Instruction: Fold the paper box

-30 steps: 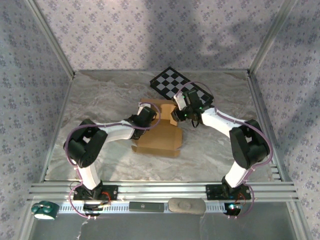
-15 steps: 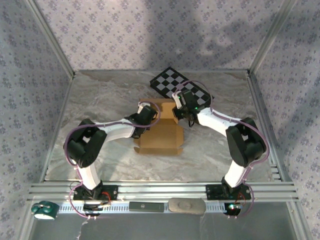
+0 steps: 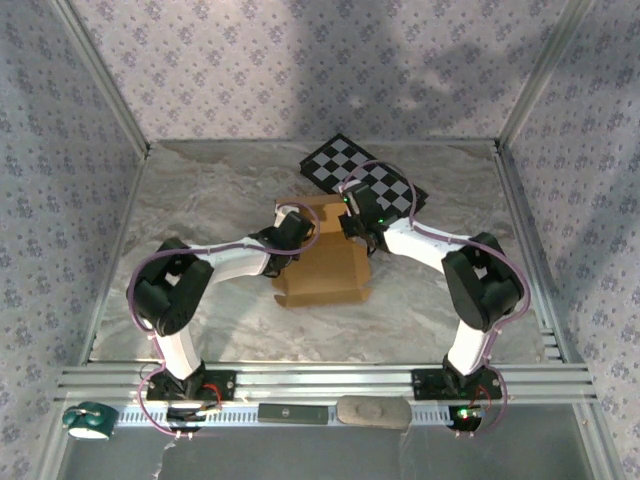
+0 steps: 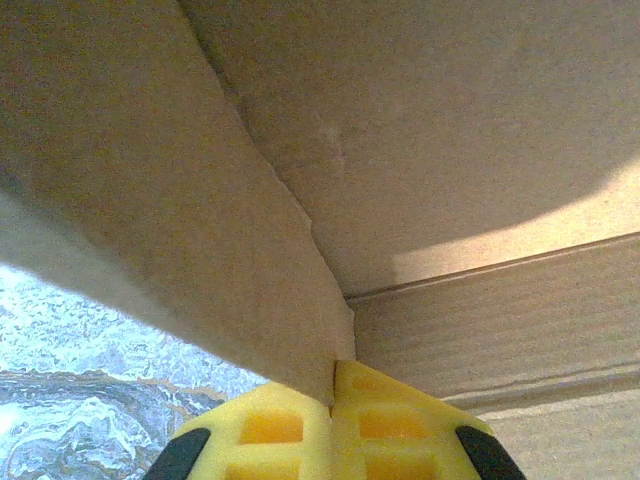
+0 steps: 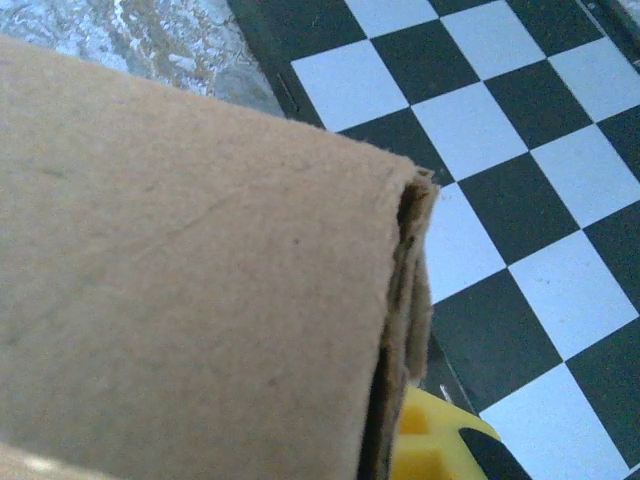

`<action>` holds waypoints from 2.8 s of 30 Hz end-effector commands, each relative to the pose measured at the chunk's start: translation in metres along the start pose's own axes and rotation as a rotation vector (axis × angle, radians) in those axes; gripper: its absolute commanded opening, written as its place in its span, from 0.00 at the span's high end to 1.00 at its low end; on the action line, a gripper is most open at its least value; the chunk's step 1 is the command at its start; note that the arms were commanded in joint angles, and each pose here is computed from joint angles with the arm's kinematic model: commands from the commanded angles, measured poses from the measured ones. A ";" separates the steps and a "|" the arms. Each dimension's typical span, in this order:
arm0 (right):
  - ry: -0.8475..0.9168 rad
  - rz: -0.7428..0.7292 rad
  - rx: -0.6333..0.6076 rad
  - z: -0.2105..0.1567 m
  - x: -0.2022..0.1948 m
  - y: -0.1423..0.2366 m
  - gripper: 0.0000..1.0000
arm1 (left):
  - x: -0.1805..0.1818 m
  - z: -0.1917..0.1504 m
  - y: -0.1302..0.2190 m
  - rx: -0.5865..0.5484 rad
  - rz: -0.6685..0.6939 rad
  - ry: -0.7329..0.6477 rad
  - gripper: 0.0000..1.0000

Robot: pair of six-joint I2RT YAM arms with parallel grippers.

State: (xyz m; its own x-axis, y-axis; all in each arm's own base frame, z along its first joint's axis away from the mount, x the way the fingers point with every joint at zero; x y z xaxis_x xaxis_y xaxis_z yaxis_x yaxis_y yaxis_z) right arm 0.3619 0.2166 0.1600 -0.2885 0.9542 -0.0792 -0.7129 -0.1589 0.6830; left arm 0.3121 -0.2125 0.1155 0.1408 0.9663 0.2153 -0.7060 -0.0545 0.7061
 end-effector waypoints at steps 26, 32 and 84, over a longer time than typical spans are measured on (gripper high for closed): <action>0.084 -0.025 -0.030 -0.013 0.036 -0.013 0.94 | -0.007 -0.001 0.008 0.038 -0.061 -0.007 1.00; 0.082 -0.015 -0.024 -0.017 0.035 -0.017 0.86 | -0.007 0.001 0.007 0.038 -0.054 -0.013 1.00; 0.077 -0.060 0.024 -0.039 0.025 -0.031 0.65 | -0.007 0.005 0.003 0.047 -0.044 -0.015 1.00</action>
State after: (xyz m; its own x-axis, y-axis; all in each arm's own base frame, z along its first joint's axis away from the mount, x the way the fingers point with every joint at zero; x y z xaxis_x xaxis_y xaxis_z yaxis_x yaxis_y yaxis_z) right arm 0.3610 0.2339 0.1270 -0.2498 0.9542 -0.1648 -0.7625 -0.0889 0.6409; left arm 0.3117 -0.2126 0.1204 0.1353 0.9686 0.2085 -0.6833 -0.0612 0.7276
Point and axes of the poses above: each hand's point on the last joint's axis, 136 mm out from that joint toward the fingers, its own y axis back along the fingers, its own x axis along the line the jaws close on, z = x × y, the point moved 8 cm from there along y, back along the fingers, and after that the axes turned 4 degrees about -y, right-handed, at the moved point
